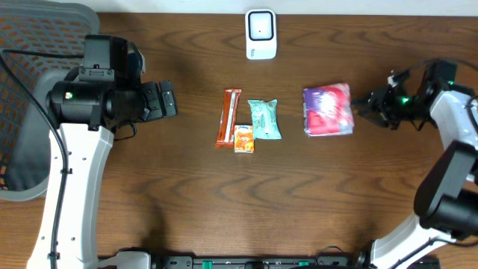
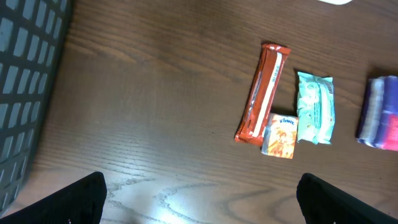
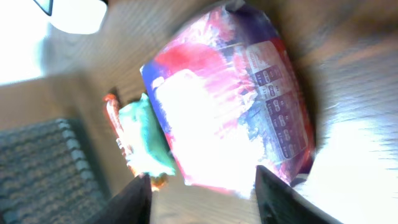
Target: Scan the item barcode
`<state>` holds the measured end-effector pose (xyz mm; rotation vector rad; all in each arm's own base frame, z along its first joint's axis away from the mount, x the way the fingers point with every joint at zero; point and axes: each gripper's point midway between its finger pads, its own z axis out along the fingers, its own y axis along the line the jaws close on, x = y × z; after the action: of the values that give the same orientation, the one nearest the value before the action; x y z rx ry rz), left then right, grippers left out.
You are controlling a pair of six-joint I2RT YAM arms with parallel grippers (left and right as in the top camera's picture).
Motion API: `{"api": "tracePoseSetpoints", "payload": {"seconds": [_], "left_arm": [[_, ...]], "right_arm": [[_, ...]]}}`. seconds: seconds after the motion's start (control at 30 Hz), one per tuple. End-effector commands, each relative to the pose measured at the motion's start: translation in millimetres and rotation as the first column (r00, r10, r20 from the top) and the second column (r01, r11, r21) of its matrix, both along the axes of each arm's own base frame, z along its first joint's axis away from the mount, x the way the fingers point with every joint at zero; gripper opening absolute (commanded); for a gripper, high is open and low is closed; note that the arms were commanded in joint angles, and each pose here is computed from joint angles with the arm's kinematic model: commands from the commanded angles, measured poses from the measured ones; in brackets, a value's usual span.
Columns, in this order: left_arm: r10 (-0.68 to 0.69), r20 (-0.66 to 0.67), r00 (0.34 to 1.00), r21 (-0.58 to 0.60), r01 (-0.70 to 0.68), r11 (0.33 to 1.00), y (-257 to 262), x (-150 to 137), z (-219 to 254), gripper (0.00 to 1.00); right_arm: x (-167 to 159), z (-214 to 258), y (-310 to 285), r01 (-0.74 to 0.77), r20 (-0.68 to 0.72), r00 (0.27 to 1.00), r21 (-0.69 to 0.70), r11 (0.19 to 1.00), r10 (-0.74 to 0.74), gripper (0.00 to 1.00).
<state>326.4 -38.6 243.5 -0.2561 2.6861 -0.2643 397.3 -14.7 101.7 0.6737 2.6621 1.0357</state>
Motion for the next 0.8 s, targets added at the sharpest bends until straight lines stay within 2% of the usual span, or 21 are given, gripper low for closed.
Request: {"api": "tracePoseSetpoints", "payload": {"seconds": [0.0,0.07,0.17,0.27,0.47,0.6,0.7,0.73,0.77], "left_arm": [[0.004,-0.002,1.0,0.007,-0.004,1.0,2,1,0,0.98],[0.004,-0.002,1.0,0.007,-0.004,1.0,2,1,0,0.98],[0.004,-0.002,1.0,0.007,-0.004,1.0,2,1,0,0.98],[0.004,-0.002,1.0,0.007,-0.004,1.0,2,1,0,0.98],[0.003,-0.002,1.0,0.007,-0.003,1.0,2,1,0,0.98],[0.004,-0.002,1.0,0.007,-0.004,1.0,2,1,0,0.98],[0.004,-0.002,1.0,0.007,-0.004,1.0,2,1,0,0.98],[0.004,-0.002,1.0,0.007,-0.004,1.0,2,1,0,0.98],[0.004,-0.002,1.0,0.007,-0.004,1.0,2,1,0,0.98]], "right_arm": [[0,16,-17,-0.024,0.039,0.999,-0.251,0.968,0.035,0.56],[-3,11,-25,-0.018,0.01,1.0,-0.329,0.944,0.022,0.58],[-9,-6,-35,-0.024,-0.048,0.999,-0.395,0.918,0.005,0.72],[-11,-24,-37,-0.033,-0.084,0.996,-0.39,0.92,0.0,0.73],[-3,-59,-15,-0.106,-0.073,0.993,-0.26,0.96,0.09,0.59],[3,-74,11,-0.188,-0.022,0.982,-0.138,0.972,0.187,0.61],[3,-92,18,-0.206,-0.045,0.978,-0.115,0.972,0.202,0.61],[2,-99,20,-0.212,-0.058,0.977,-0.109,0.971,0.207,0.58],[1,-106,22,-0.217,-0.07,0.975,-0.102,0.971,0.211,0.5]]}}
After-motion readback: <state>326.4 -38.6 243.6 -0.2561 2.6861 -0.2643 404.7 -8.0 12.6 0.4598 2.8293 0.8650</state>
